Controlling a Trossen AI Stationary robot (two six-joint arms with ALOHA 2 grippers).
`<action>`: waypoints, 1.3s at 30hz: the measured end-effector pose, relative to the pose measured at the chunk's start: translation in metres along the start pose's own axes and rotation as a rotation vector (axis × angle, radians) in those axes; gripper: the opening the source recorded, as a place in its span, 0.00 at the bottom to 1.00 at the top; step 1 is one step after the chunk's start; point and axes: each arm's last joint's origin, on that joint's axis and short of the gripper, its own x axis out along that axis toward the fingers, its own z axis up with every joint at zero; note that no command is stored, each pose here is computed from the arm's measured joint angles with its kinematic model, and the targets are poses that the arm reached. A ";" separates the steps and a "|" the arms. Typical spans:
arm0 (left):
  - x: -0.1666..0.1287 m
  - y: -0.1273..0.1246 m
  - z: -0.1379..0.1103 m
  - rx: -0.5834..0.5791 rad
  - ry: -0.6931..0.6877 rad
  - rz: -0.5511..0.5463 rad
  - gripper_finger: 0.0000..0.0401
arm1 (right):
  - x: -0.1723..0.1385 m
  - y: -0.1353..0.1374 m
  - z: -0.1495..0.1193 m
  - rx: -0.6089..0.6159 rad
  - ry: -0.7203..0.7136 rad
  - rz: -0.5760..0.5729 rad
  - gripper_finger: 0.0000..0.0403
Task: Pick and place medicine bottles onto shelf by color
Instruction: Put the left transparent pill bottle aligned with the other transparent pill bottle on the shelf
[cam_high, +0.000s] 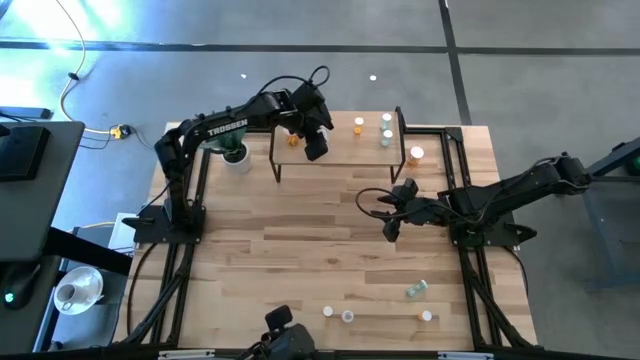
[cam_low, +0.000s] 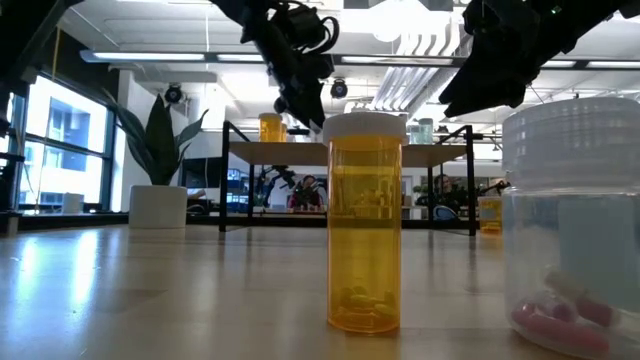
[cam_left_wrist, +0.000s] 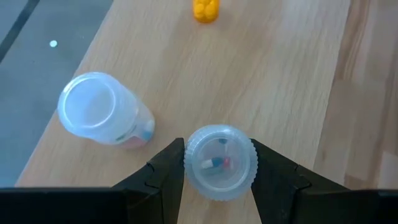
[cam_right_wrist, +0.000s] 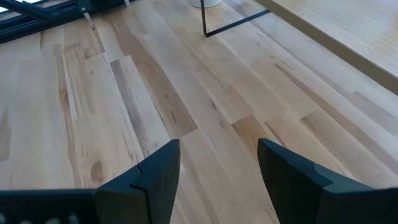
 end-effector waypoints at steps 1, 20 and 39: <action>0.000 0.000 0.000 -0.004 -0.002 0.003 0.36 | 0.000 0.000 0.000 0.000 0.000 0.000 0.51; 0.001 0.000 0.000 -0.003 -0.004 0.003 0.43 | 0.000 0.000 0.000 -0.003 0.005 -0.001 0.51; -0.030 0.001 0.011 -0.003 0.031 0.053 0.46 | 0.000 0.000 0.000 -0.002 0.005 -0.001 0.51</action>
